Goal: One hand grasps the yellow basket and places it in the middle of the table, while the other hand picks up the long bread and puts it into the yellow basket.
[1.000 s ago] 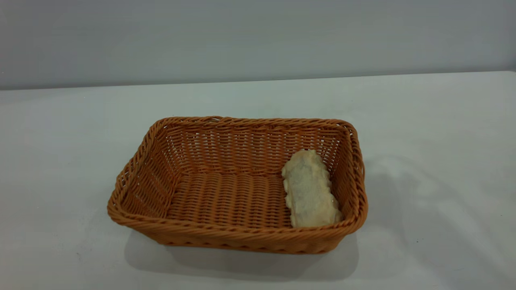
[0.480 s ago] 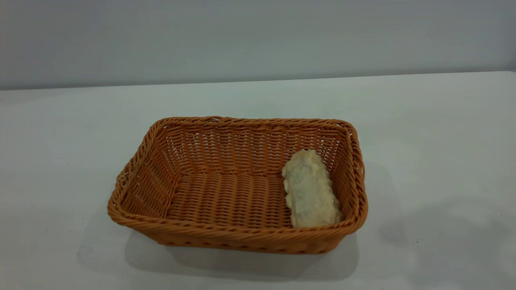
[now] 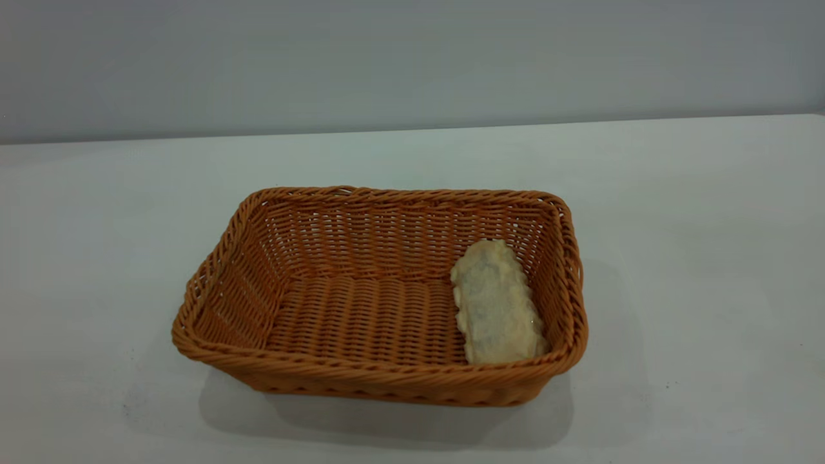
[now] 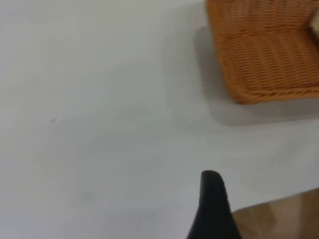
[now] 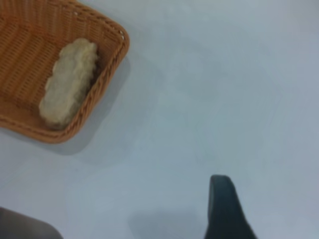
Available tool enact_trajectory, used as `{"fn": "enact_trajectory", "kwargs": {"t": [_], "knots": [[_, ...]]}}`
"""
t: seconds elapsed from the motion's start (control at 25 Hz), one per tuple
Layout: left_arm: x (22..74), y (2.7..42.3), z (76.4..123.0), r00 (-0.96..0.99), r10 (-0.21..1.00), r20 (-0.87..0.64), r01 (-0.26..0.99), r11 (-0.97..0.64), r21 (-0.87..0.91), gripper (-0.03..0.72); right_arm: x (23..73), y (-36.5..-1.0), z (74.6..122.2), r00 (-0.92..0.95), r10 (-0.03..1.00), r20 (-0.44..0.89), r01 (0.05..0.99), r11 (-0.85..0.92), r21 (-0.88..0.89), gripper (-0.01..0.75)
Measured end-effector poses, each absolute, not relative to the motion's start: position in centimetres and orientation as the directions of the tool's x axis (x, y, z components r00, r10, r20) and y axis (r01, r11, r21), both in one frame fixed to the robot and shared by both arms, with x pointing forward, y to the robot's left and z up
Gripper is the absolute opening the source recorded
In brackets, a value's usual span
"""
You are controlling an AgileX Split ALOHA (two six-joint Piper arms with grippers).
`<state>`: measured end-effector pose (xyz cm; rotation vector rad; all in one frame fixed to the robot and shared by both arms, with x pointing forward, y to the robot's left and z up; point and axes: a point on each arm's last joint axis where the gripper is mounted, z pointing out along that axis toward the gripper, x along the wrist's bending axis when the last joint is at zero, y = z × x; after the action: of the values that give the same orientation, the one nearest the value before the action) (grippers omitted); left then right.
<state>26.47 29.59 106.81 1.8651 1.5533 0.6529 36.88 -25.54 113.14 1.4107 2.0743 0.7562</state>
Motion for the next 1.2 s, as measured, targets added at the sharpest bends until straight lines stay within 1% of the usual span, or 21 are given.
{"fn": "enact_trajectory", "kwargs": {"t": [0.24, 0.44, 0.76, 0.92, 1.04, 1.2], "knots": [[24.4, 30.8, 104.4, 0.075, 0.997, -0.007, 0.689, -0.047, 0.723, 0.584, 31.7, -27.7, 111.3, -0.298, 0.952, -0.074, 0.597, 0.247, 0.764, 0.484], [22.7, 31.5, 103.6, 0.048, 0.999, 0.008, 0.632, -0.037, 0.774, 0.584, 28.8, -29.0, 109.4, -0.286, 0.957, -0.057, 0.552, 0.213, 0.806, 0.484], [22.3, 31.6, 103.4, 0.043, 0.999, 0.012, 0.617, -0.036, 0.786, 0.584, 26.1, -30.1, 105.5, -0.264, 0.964, -0.031, 0.548, 0.177, 0.818, 0.484], [22.3, 31.6, 103.4, 0.045, 0.999, 0.008, 0.617, -0.035, 0.786, 0.584, 24.8, -30.7, 105.1, -0.245, 0.970, -0.002, 0.527, 0.135, 0.839, 0.484], [22.3, 31.6, 103.4, 0.047, 0.999, 0.007, 0.617, -0.034, 0.786, 0.584, 23.9, -31.2, 104.7, -0.234, 0.972, 0.009, 0.533, 0.121, 0.837, 0.484], [22.3, 31.6, 103.4, 0.047, 0.999, 0.007, 0.617, -0.034, 0.786, 0.584, 23.2, -31.4, 104.3, -0.232, 0.973, 0.015, 0.518, 0.110, 0.848, 0.484]]}}
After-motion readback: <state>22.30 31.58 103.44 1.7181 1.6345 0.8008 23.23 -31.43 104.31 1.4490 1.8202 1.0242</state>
